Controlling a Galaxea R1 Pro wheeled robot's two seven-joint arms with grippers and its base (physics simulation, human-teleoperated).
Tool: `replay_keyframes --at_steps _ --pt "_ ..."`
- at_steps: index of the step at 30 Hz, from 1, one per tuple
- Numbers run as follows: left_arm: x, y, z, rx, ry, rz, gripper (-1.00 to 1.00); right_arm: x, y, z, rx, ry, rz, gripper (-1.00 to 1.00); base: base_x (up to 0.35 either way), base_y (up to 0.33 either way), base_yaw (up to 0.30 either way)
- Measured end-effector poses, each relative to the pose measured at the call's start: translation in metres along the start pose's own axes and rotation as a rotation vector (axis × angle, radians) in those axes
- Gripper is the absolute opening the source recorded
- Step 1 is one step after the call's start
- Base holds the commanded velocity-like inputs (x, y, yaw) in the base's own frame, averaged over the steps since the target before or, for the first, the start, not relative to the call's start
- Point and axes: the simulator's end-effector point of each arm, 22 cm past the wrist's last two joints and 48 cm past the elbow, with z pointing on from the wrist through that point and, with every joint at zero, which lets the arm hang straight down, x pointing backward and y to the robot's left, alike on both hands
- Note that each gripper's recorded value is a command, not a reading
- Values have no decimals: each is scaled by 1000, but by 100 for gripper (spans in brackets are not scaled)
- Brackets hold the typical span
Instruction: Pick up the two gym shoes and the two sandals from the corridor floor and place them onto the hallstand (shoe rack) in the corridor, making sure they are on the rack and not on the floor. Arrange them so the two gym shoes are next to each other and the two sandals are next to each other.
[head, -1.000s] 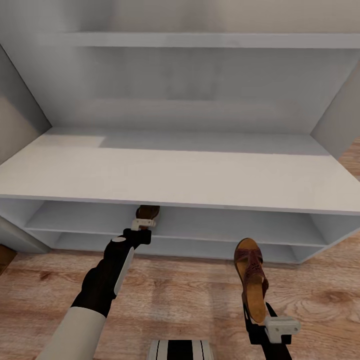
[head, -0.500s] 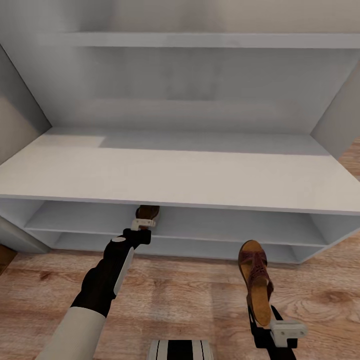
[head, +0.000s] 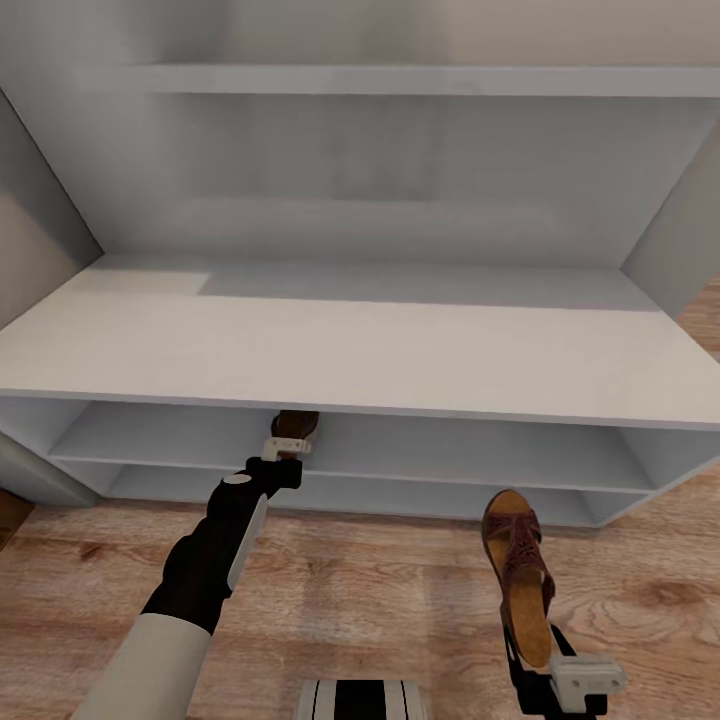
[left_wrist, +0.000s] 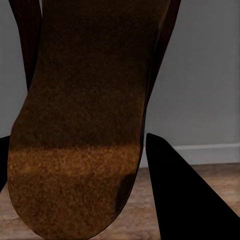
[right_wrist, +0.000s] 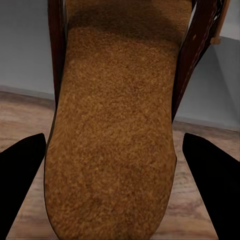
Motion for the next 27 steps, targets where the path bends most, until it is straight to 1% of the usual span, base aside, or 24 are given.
replay_keyframes --at_steps 19,23,27 --pt "0 0 0 -1 0 0 -100 -5 -2 -2 10 -10 4 -100 1 0 0" --pt "0 0 0 -1 0 0 -100 -5 -2 -2 10 -10 4 -100 98 0 0" --pt "0 0 0 0 -1 0 -100 -5 -2 -2 10 -9 4 -100 208 0 0"
